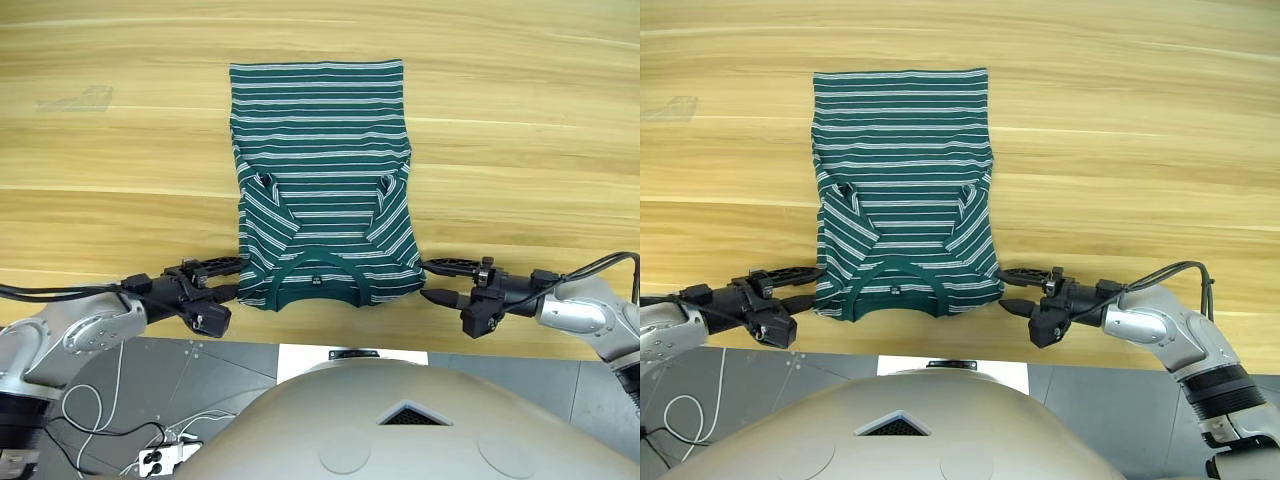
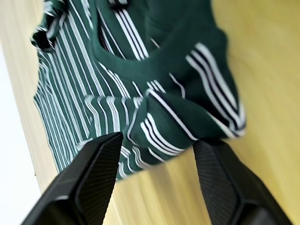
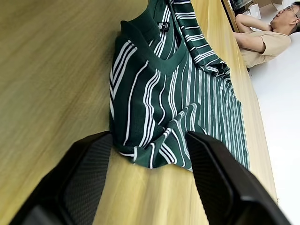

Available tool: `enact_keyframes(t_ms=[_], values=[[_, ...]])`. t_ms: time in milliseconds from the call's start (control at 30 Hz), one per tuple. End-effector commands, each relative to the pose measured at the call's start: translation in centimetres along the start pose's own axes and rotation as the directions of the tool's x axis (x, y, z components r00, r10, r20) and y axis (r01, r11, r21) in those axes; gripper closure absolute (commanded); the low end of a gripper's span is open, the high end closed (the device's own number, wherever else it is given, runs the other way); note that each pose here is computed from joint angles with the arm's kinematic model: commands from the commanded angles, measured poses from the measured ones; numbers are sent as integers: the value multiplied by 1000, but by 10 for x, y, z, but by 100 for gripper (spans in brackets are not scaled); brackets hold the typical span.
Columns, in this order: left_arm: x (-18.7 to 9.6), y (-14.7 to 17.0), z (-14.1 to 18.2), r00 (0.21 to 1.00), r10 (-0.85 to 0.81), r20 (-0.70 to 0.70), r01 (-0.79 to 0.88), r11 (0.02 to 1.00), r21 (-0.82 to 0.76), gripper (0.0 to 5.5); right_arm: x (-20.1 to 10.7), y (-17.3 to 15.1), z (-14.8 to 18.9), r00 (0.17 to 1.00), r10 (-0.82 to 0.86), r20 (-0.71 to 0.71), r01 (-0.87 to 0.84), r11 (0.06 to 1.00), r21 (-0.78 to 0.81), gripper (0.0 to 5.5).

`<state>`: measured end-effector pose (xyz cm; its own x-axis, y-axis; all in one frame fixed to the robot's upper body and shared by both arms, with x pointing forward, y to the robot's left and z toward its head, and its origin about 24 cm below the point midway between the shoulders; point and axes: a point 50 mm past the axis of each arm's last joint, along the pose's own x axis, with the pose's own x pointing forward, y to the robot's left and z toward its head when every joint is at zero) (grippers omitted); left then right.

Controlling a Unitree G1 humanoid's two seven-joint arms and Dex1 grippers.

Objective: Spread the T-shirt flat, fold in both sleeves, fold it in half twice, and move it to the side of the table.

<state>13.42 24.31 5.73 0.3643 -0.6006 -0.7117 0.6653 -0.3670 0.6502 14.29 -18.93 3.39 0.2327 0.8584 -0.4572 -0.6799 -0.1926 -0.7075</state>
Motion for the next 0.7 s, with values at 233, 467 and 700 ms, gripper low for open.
enact_keyframes(t_ms=[233,467,700], values=[[24,-13,-1,997,-58,58,61,997,-42,274,5,-2,-5,1000,13,14,-13,1000,-18,263],[23,-14,0,994,-73,85,76,997,-35,274,9,-2,-16,1000,-4,-8,4,1000,4,263],[25,-17,2,991,-83,101,87,996,-37,274,16,-7,-25,1000,-20,-6,20,1000,-9,263]])
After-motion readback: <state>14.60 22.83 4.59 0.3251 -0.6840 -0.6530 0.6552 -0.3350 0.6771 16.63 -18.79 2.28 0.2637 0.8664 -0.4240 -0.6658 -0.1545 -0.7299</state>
